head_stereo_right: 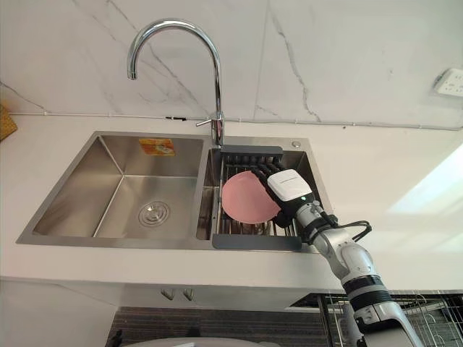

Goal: Walk over to the sink, pick up the cup, carry it to the dishwasher, place the cup inside the dishwasher, then close the dishwasher door

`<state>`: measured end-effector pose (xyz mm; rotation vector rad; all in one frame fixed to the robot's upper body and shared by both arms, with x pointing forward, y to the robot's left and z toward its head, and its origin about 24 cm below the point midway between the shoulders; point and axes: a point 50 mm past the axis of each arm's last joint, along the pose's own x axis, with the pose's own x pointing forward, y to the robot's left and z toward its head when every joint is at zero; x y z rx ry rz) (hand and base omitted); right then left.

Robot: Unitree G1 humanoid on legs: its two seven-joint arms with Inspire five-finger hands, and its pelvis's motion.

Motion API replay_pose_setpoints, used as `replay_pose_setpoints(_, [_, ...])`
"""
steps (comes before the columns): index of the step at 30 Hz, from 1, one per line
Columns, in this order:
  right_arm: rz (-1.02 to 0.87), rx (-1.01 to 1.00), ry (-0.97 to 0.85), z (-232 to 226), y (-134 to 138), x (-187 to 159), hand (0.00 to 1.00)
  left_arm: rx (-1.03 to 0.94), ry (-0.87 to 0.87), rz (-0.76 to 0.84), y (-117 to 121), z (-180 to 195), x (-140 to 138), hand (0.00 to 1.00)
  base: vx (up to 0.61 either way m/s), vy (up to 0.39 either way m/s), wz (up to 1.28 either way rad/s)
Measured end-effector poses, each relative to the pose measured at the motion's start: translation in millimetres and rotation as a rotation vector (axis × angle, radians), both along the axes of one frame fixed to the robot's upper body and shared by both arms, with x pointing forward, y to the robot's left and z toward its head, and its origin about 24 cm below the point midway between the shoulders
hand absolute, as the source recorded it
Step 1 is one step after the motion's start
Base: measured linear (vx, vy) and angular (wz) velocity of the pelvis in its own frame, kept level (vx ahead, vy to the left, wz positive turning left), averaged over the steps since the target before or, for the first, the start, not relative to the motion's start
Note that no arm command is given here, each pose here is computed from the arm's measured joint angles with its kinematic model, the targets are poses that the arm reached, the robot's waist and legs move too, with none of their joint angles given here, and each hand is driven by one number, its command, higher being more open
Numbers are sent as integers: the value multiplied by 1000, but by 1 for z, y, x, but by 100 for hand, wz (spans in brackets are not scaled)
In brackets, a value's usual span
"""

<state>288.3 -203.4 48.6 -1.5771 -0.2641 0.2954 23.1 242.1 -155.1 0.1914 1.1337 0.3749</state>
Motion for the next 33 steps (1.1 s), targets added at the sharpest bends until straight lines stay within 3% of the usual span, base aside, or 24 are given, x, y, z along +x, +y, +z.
replay_pose_setpoints(22, [-151,83,-213,-18,9,5,100,22,-13,11,-1,1,10,100,-28,-11,4])
replay_pose_setpoints(33, [-433,485,-332,-1,-1,21,100,27,-96,-7,-11,6,31,100,42,-22,10])
